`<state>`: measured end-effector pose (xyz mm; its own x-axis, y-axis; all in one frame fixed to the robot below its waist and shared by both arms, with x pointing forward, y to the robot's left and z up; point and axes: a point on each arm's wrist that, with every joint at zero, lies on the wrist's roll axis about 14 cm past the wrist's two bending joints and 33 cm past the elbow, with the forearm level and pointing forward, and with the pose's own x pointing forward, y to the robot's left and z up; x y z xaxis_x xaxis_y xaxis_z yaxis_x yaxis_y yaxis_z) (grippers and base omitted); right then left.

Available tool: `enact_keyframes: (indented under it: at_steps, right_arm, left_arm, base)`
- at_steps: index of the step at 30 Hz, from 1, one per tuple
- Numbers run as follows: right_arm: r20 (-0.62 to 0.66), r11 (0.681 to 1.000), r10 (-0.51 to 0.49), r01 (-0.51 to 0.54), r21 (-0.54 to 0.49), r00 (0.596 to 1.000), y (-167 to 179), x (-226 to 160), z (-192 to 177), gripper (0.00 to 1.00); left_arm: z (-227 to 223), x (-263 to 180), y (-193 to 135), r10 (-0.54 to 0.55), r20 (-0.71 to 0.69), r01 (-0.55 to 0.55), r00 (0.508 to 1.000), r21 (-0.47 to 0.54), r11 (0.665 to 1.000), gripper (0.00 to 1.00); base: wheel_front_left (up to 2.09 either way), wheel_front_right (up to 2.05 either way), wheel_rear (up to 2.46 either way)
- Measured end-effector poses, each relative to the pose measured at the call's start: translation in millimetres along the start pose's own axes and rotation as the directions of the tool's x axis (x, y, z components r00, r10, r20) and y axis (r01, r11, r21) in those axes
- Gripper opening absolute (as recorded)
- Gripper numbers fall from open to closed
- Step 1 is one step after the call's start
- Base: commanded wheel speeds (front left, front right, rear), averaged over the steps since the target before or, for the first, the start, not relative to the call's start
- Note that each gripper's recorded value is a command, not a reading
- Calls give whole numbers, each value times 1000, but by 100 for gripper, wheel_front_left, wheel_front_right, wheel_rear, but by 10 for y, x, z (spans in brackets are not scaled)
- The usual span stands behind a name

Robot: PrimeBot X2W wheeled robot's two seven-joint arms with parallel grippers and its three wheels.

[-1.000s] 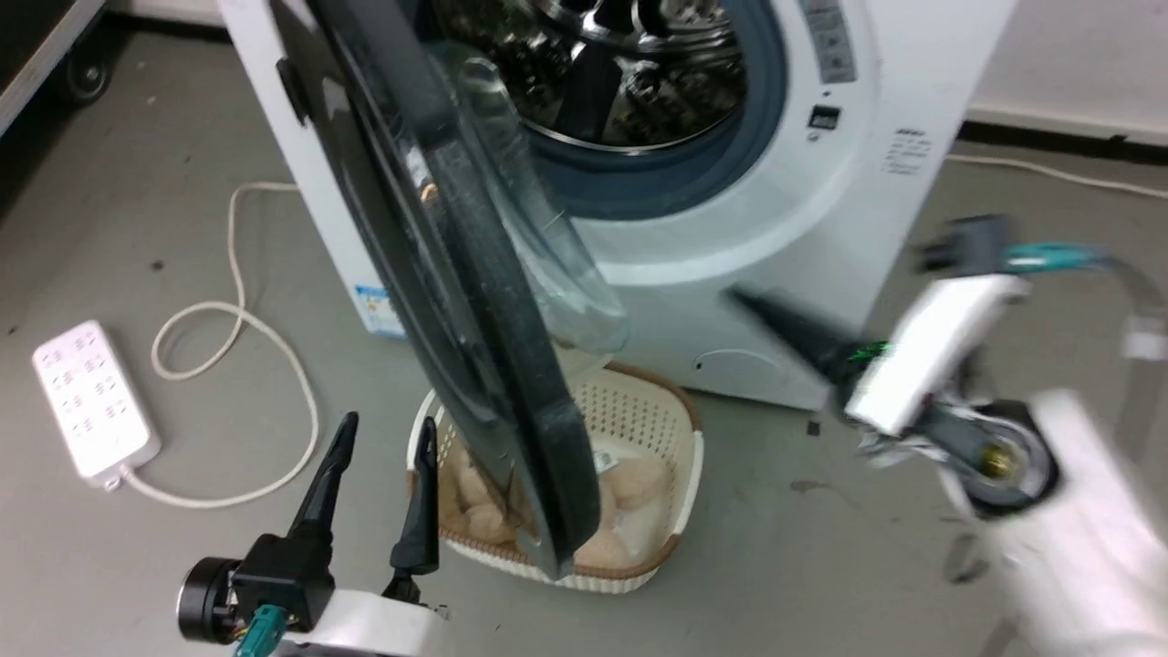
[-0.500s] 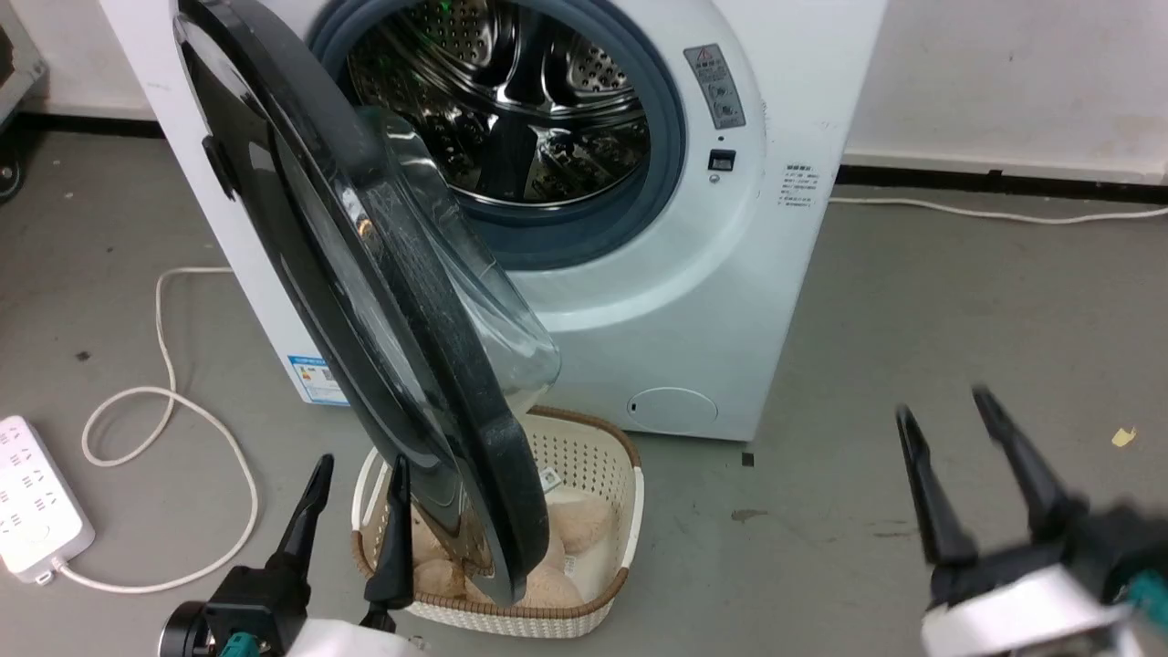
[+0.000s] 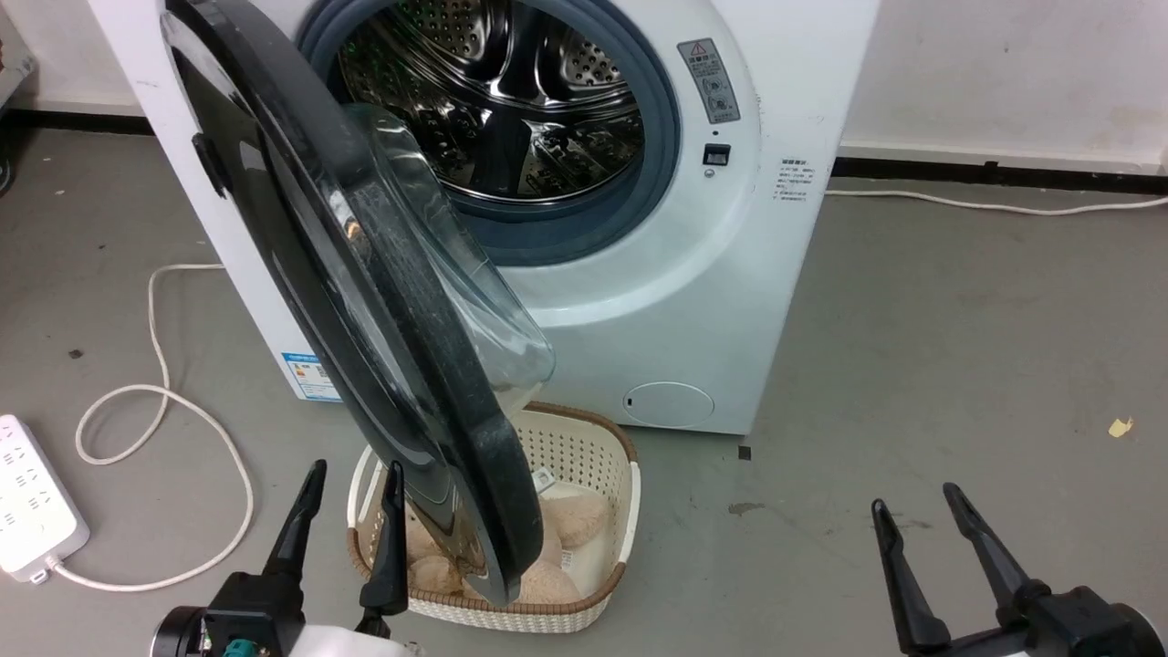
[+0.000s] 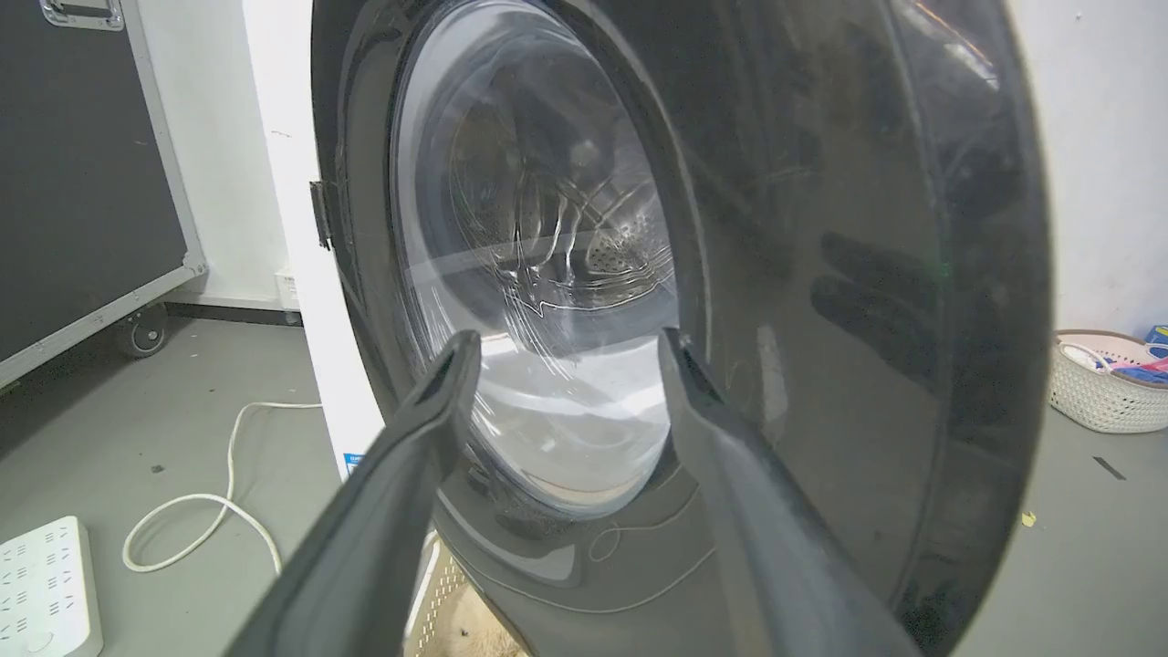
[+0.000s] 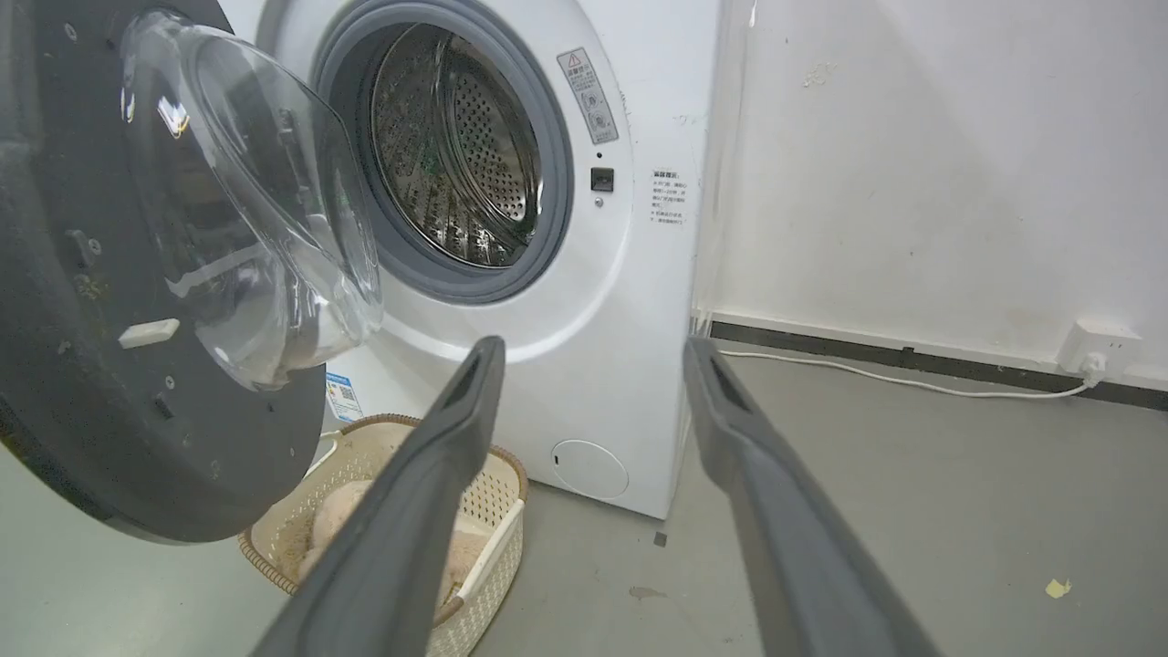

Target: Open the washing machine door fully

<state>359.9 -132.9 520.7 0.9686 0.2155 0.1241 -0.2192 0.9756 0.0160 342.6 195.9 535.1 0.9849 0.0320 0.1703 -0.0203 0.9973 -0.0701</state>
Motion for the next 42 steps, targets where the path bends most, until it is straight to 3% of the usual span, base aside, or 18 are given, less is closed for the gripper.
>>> enact_keyframes:
  at_steps: [6,7,8,12,16,22,27,36,38,39,40,41,42]
  right_arm:
    - [3,1000,-4,4,20,1000,-4,6,-5,100]
    - [4,1000,-4,4,20,1000,-3,8,-1,100]
    - [5,1000,-4,4,20,1000,-3,6,4,100]
    - [21,1000,-6,6,17,1000,-8,-1,57,100]
    - [40,1000,-12,11,19,999,-19,-21,119,100]
    - [55,1000,-12,11,16,998,-14,-39,170,100]
    - [61,1000,-6,5,16,998,11,-57,192,100]
    - [47,999,-15,13,42,999,-2,-68,143,100]
    - [41,999,-22,20,49,999,-21,-68,122,100]
    - [41,999,-22,20,49,999,-21,-68,122,100]
    - [39,999,-23,21,50,999,-22,-67,114,100]
    - [39,999,-23,21,50,999,-22,-67,114,100]
    - [37,997,-28,25,67,999,-31,-60,103,100]
  left_arm:
    - [0,7,-18,-10,0,10,1000,4,1000,98]
    - [-2,7,-20,-10,0,10,1000,4,1000,41]
    - [5,7,-23,-11,2,11,1000,4,1000,0]
    - [213,31,13,1,68,-1,998,-9,1000,0]
    - [695,71,110,41,218,-36,975,-25,999,0]
    - [1637,98,30,24,499,-11,866,-29,1000,0]
    - [1955,52,-277,-65,585,69,808,16,997,0]
    - [1609,132,-945,-240,437,272,867,-12,962,0]
    - [1210,124,-1173,-306,297,337,904,-58,940,0]
    - [1210,124,-1173,-306,297,337,904,-58,940,0]
    - [761,79,-1322,-360,124,371,925,-81,925,0]
    - [761,79,-1322,-360,124,371,925,-81,925,0]
    - [377,-12,-1383,-381,-8,377,925,-112,919,0]
  base:
    - [0,0,0]
    - [0,0,0]
    - [0,0,0]
    - [0,0,0]
    - [0,0,0]
    - [0,0,0]
    - [0,0,0]
    - [0,0,0]
    - [0,0,0]
    - [0,0,0]
    - [0,0,0]
    - [0,0,0]
    - [0,0,0]
